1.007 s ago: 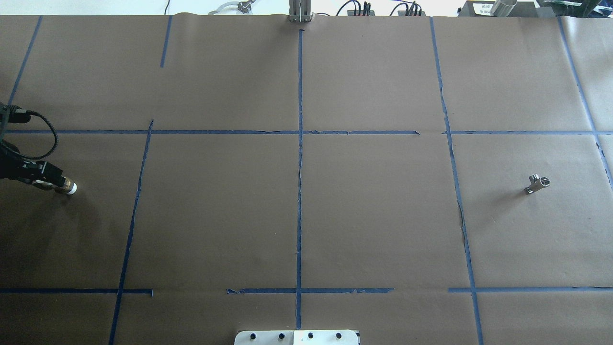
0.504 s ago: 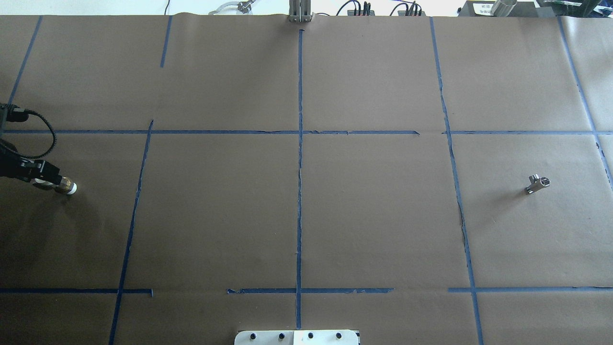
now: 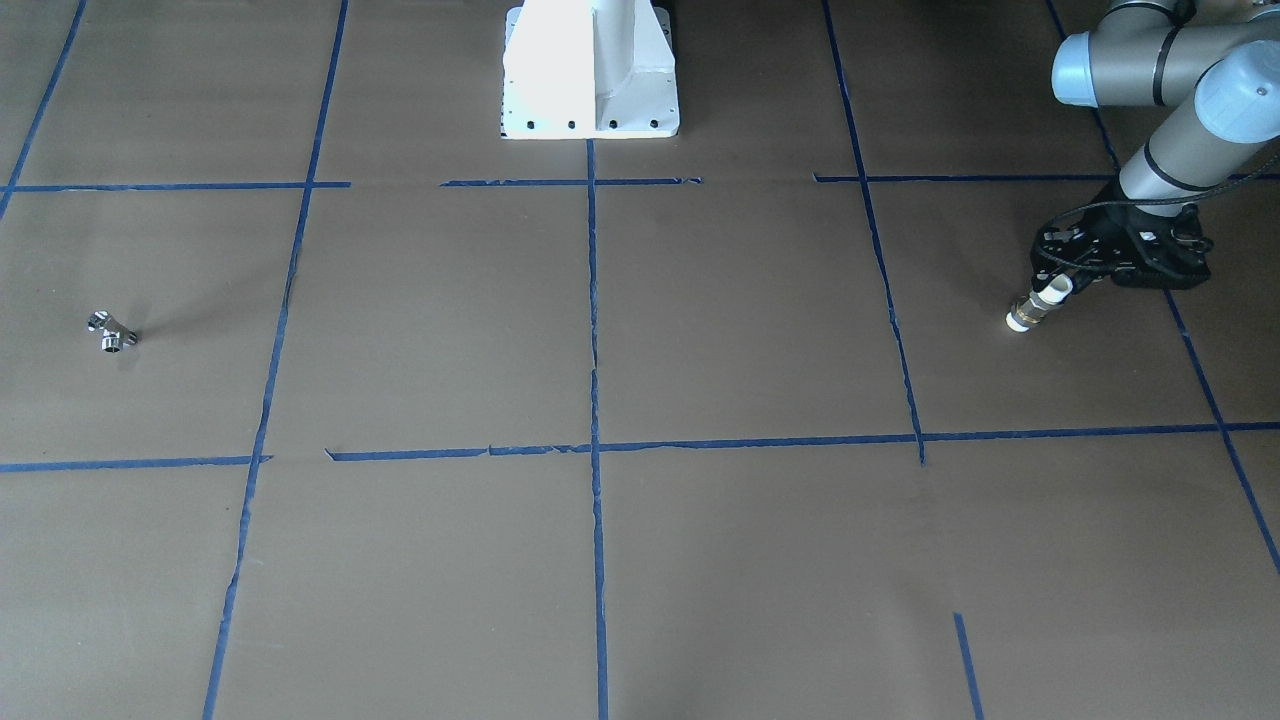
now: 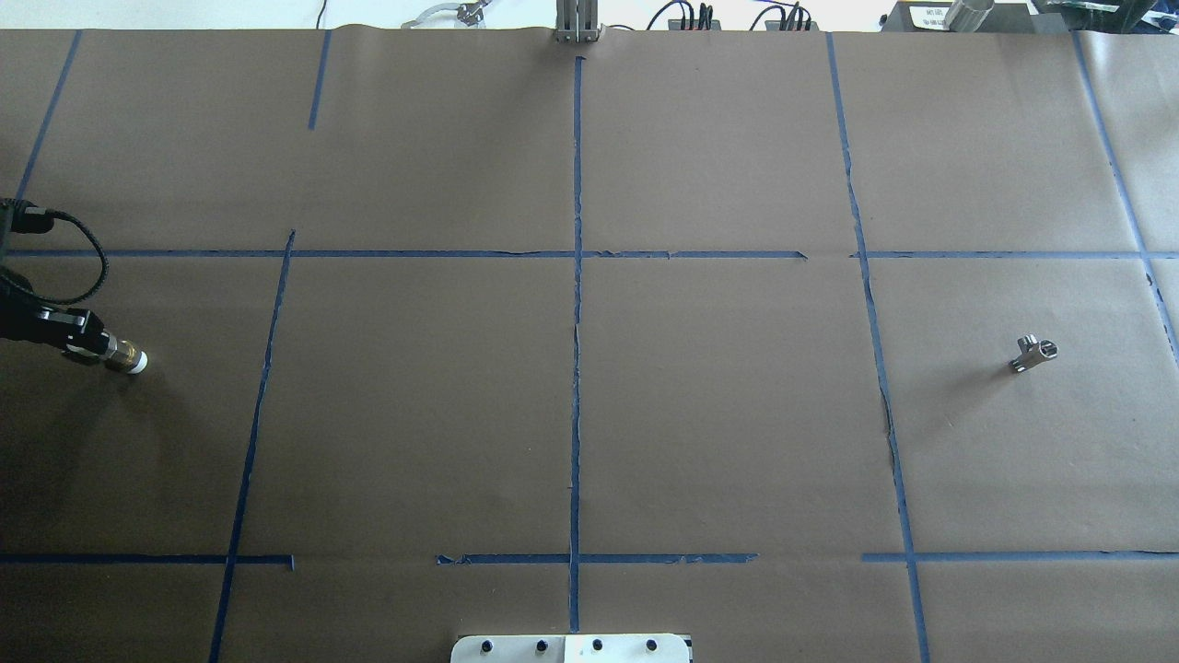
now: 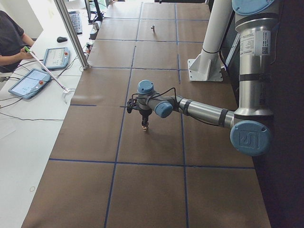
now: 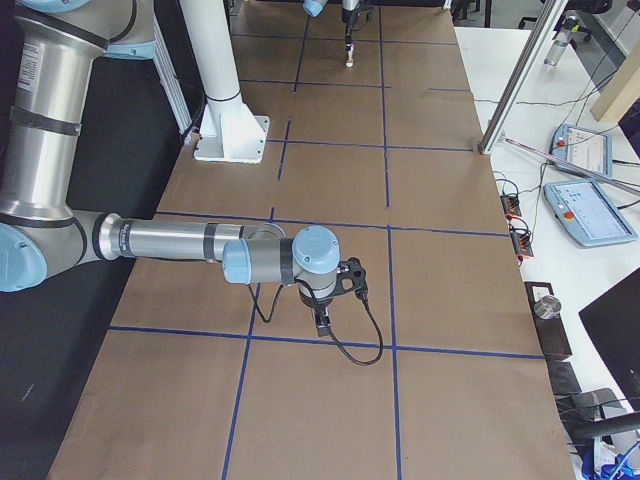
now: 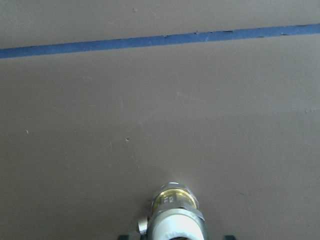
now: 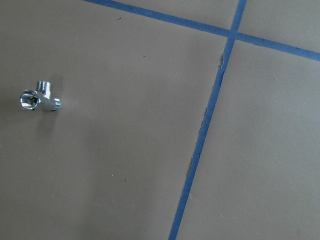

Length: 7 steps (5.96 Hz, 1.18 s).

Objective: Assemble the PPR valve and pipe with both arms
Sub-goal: 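Carry the white fitting with the left gripper to the table center and set it upright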

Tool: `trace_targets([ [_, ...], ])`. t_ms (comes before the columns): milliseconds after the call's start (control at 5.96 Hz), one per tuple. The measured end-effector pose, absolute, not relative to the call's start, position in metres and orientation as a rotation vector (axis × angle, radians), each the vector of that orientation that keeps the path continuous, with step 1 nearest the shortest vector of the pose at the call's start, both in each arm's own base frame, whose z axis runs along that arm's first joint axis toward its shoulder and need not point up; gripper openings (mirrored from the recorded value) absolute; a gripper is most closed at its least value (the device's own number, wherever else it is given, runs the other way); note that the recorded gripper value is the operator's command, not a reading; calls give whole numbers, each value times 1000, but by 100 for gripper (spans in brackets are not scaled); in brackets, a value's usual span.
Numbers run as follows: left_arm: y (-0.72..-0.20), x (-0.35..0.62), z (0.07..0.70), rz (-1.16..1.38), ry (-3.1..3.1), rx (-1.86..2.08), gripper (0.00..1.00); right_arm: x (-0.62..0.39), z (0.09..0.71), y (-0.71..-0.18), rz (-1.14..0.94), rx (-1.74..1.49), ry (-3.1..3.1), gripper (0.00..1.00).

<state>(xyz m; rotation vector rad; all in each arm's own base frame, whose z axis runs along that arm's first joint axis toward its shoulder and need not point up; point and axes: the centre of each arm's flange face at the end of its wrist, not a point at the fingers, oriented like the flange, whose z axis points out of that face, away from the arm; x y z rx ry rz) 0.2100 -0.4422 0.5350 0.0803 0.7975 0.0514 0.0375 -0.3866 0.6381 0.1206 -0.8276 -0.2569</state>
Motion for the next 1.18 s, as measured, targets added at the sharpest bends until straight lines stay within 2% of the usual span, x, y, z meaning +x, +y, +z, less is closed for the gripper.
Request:
trace_targets([
  [336, -458, 223, 490, -7, 855, 104, 0, 37, 637, -387, -257, 122, -830, 100],
  [672, -480, 297, 378, -74, 992, 94, 0, 37, 637, -387, -257, 122, -833, 100],
  [1175, -444, 479, 183, -71, 984, 15, 0, 37, 636, -388, -257, 125, -835, 100],
])
